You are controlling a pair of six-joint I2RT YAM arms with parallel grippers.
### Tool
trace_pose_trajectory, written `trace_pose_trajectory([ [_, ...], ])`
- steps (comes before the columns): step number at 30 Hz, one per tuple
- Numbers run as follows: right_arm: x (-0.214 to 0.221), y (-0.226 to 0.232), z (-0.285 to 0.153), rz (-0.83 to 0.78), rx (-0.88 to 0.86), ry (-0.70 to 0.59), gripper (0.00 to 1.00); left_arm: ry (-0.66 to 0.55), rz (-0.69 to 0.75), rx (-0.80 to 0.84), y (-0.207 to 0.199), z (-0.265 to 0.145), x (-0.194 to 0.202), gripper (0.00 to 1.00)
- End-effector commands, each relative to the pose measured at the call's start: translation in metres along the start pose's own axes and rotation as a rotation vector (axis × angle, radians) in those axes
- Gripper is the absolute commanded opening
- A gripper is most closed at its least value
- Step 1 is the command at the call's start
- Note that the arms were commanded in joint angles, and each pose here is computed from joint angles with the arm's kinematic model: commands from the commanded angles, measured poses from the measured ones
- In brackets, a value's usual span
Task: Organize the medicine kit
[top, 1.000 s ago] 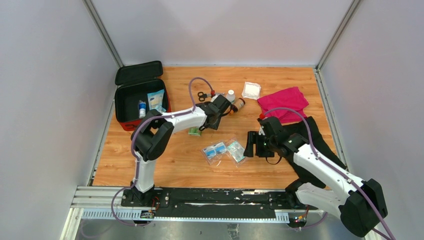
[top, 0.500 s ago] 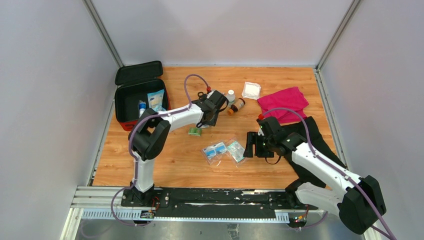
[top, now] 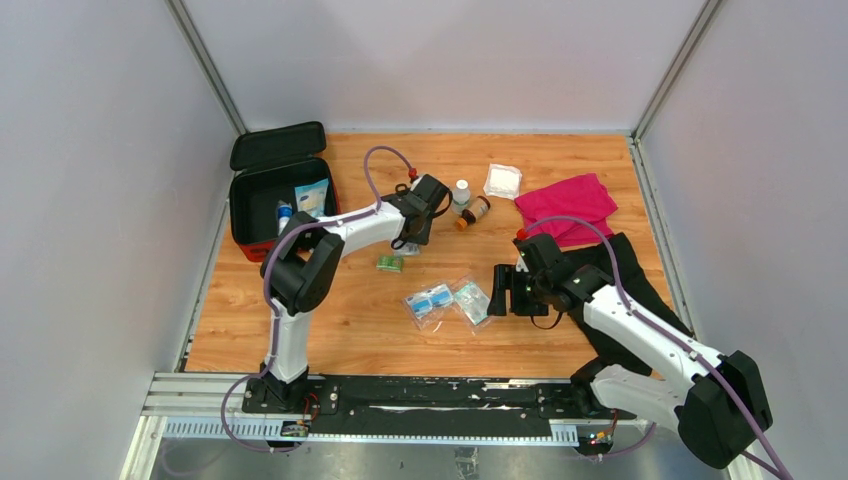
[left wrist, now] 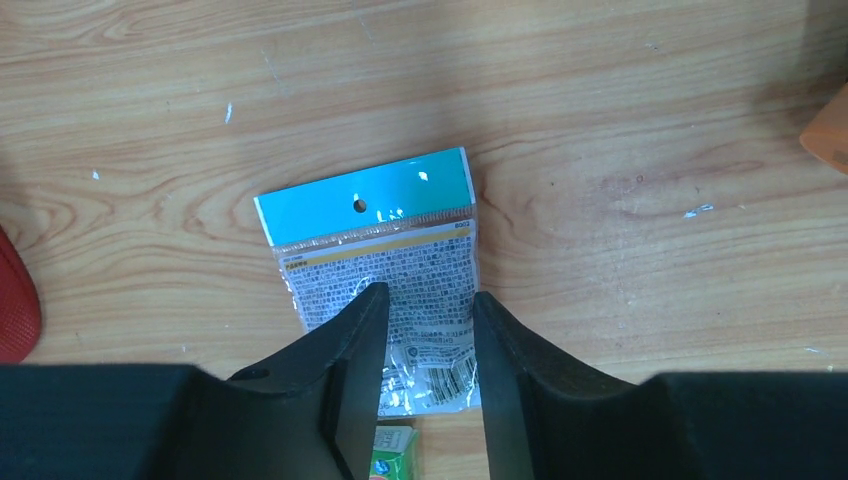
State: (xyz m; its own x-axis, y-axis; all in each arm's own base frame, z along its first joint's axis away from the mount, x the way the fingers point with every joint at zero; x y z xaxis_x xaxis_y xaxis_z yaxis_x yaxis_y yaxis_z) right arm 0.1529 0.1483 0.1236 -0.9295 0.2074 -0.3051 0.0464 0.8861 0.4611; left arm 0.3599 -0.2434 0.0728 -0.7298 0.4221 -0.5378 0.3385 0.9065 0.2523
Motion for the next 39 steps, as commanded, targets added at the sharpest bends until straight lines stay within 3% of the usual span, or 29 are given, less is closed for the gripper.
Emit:
trace_pose_trajectory([
  [1, 0.005, -0.003, -0.002, -0.022, 0.012, 0.013, 0.72, 0.022, -0.008, 0.020, -0.004, 0.006, 0.008, 0.40],
  [17, 0.005, -0.004, 0.002, -0.010, 0.021, 0.023, 0.72, -0.026, -0.015, -0.001, 0.013, -0.029, 0.004, 0.00],
  [28, 0.005, -0.004, 0.004, -0.008, 0.021, 0.028, 0.72, -0.125, 0.003, -0.026, 0.042, -0.075, -0.025, 0.00],
  [39, 0.008, -0.006, 0.004, -0.011, 0.017, 0.028, 0.72, -0.151, -0.184, -0.183, 0.169, -0.107, -0.032, 0.00],
])
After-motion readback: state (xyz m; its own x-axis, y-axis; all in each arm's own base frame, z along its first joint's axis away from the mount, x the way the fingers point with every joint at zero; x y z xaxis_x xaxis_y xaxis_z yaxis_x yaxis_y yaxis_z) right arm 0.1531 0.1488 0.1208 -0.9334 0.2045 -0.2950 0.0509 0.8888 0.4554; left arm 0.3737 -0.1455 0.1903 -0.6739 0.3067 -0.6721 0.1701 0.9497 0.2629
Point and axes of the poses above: each gripper's point midway between its finger pads, its own z axis out along the fingers, its own y axis along the line the jaws close on, x = y × z, the point moved 5 cm from there along -z, back along the fingers, and after that the axes turned 14 degrees about z, right-handed, at the moved point
